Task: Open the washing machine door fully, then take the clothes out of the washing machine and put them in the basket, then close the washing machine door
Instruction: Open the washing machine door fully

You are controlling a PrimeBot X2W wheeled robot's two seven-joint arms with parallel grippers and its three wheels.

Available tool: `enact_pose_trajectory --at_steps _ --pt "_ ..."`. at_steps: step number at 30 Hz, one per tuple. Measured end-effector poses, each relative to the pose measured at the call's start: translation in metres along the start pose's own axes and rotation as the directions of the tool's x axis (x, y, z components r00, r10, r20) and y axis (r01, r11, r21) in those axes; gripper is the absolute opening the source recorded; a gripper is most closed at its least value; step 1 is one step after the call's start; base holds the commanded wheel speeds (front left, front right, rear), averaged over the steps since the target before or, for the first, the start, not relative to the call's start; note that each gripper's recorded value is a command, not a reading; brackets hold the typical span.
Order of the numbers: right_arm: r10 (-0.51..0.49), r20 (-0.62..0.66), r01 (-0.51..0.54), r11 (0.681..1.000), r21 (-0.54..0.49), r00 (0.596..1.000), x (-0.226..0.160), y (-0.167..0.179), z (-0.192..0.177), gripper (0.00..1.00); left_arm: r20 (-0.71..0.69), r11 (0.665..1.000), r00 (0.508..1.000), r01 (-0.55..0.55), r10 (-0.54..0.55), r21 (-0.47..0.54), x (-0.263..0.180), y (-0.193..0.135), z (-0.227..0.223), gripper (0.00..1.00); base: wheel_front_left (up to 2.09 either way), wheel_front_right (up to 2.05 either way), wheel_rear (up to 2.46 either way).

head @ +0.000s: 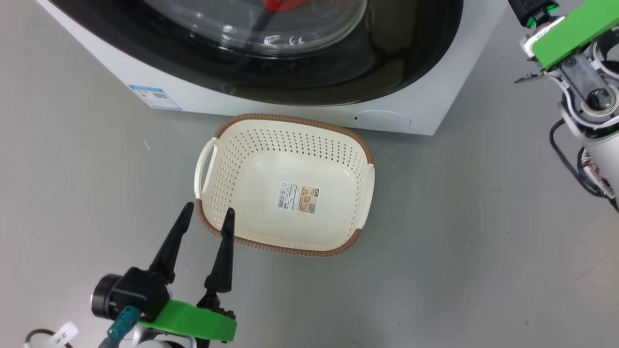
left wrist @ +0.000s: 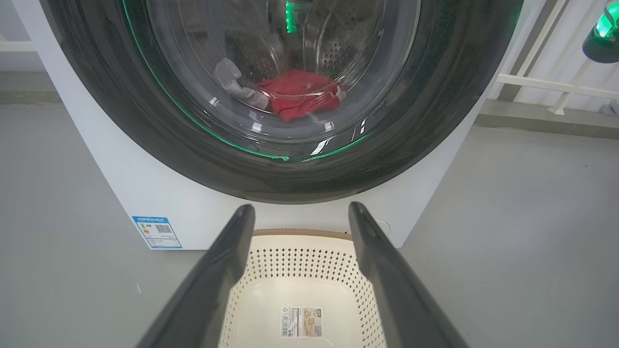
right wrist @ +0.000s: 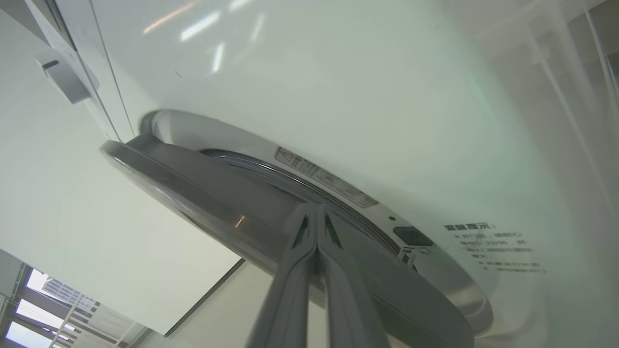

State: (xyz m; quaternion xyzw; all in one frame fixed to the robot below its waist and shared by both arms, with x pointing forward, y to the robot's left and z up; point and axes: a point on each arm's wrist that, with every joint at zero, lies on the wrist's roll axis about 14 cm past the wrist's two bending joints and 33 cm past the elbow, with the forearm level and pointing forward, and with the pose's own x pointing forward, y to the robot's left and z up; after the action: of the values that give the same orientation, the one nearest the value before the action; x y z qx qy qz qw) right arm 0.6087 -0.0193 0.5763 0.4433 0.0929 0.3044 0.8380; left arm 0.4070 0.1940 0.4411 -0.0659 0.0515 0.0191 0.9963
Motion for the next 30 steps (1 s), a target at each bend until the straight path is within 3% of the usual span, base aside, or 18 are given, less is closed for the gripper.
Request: enact_pose_trajectory --at_steps 7,13,23,30 --pt "-0.006 -0.135 0.021 0.994 0.110 0.991 0.011 -0.014 -0.009 0.00 -0.007 1.000 1.000 0.003 -0.003 -0.002 0.008 0.000 -0.003 1.00 0.00 0.00 0.00" --pt "0.002 -0.242 0.060 0.966 0.251 0.970 0.018 -0.028 -0.026 0.00 -0.027 1.000 1.000 -0.007 0.007 -0.005 0.008 0.003 -0.010 1.00 0.00 0.00 0.00" --pt "0.035 -0.345 0.084 0.942 0.324 0.938 0.025 -0.035 -0.040 0.00 -0.028 1.000 1.000 -0.009 0.008 -0.024 0.013 0.003 -0.012 1.00 0.00 0.00 0.00" --pt "0.093 -0.388 0.062 0.928 0.368 0.917 0.024 -0.019 -0.046 0.00 -0.008 1.000 1.000 -0.007 0.007 -0.027 0.014 0.001 -0.004 1.00 0.00 0.00 0.00"
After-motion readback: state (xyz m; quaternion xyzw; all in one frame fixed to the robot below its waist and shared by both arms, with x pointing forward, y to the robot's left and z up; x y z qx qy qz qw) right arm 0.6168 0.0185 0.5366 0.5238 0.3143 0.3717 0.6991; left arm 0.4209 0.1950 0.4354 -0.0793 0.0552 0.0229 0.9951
